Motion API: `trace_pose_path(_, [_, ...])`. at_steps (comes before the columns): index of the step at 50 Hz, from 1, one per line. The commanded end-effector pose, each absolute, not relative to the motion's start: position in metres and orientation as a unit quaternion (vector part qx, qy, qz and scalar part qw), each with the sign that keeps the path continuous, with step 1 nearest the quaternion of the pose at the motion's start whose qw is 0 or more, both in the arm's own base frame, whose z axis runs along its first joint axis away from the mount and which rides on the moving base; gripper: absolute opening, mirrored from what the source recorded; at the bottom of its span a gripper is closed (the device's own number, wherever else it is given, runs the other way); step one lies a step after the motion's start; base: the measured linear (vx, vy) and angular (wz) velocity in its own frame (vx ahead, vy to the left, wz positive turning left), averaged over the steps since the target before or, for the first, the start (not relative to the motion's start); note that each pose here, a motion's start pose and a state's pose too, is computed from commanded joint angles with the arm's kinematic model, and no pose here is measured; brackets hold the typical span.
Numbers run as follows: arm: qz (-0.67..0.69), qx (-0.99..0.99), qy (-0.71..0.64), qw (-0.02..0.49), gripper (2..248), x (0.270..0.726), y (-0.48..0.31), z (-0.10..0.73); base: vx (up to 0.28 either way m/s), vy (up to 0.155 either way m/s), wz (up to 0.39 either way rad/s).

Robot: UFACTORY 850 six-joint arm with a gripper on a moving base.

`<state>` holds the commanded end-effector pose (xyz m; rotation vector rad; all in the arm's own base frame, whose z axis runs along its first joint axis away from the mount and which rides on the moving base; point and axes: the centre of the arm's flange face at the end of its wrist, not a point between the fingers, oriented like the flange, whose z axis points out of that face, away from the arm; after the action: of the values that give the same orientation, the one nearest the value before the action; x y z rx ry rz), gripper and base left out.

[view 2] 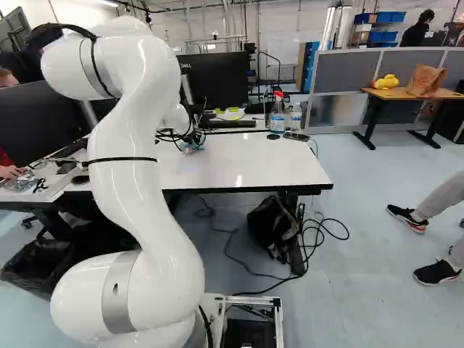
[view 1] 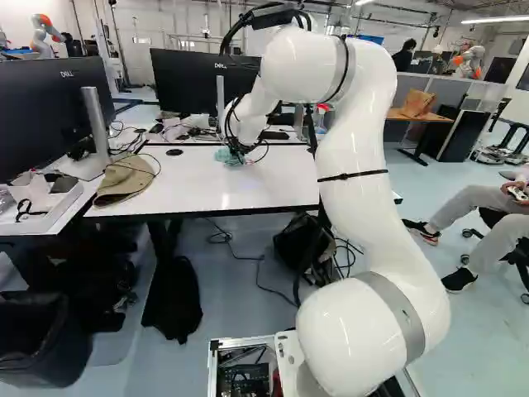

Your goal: Clean the table with the green towel

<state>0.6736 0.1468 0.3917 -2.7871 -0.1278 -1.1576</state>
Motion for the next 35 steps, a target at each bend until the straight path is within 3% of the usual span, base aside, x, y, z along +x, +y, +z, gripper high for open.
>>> trace_pose_path(35, [-0.398, -0.916, -0.014, 0.051, 47, 0.714, 0.110, 0.387, 0.000, 0.000, 0.000])
